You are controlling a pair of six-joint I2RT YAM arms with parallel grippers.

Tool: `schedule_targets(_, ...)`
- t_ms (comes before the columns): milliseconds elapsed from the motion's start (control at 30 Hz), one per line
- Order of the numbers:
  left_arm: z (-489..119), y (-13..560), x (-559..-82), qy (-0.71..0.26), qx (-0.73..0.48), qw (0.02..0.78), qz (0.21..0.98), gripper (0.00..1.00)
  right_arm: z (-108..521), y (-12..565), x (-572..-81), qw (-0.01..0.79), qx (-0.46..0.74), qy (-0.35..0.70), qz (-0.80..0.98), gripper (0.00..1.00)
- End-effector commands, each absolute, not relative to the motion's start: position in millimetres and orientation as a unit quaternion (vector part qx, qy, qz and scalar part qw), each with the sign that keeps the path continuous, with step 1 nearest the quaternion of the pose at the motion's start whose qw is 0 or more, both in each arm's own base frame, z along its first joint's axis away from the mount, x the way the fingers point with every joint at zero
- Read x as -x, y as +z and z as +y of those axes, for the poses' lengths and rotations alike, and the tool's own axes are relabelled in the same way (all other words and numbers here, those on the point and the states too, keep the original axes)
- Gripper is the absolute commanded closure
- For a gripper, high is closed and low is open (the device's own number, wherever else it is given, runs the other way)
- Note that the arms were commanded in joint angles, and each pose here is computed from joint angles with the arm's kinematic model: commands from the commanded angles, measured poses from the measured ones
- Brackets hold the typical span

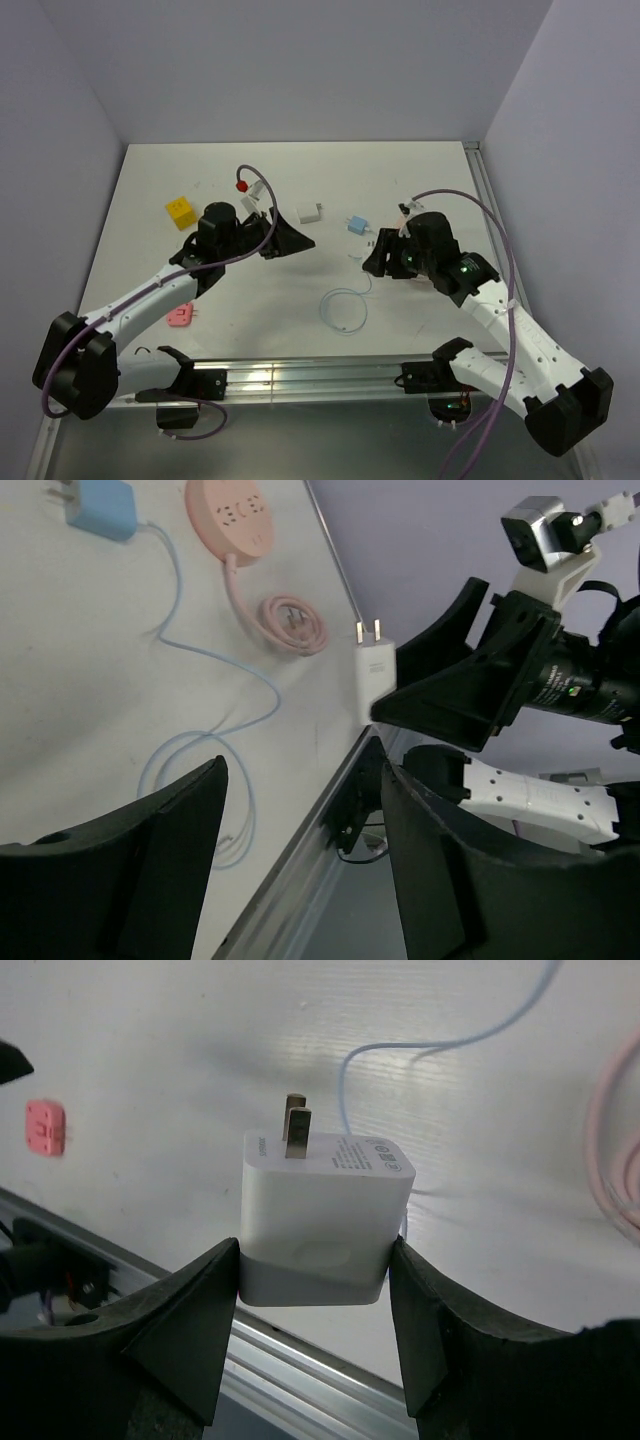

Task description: Insert the plug

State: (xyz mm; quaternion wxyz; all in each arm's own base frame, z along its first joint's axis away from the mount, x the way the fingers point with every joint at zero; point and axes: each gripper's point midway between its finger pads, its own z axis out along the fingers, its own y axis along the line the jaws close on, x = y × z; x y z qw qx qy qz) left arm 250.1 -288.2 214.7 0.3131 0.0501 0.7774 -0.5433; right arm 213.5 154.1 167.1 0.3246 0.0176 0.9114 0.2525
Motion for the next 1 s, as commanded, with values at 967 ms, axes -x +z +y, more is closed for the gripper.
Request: schedule_targets(967, -351, 189, -187, -0.571, -0.126, 0.143, 0.798, 0.28, 256, 211, -179, 0.389, 0.31, 0.291, 0.817, 1.0)
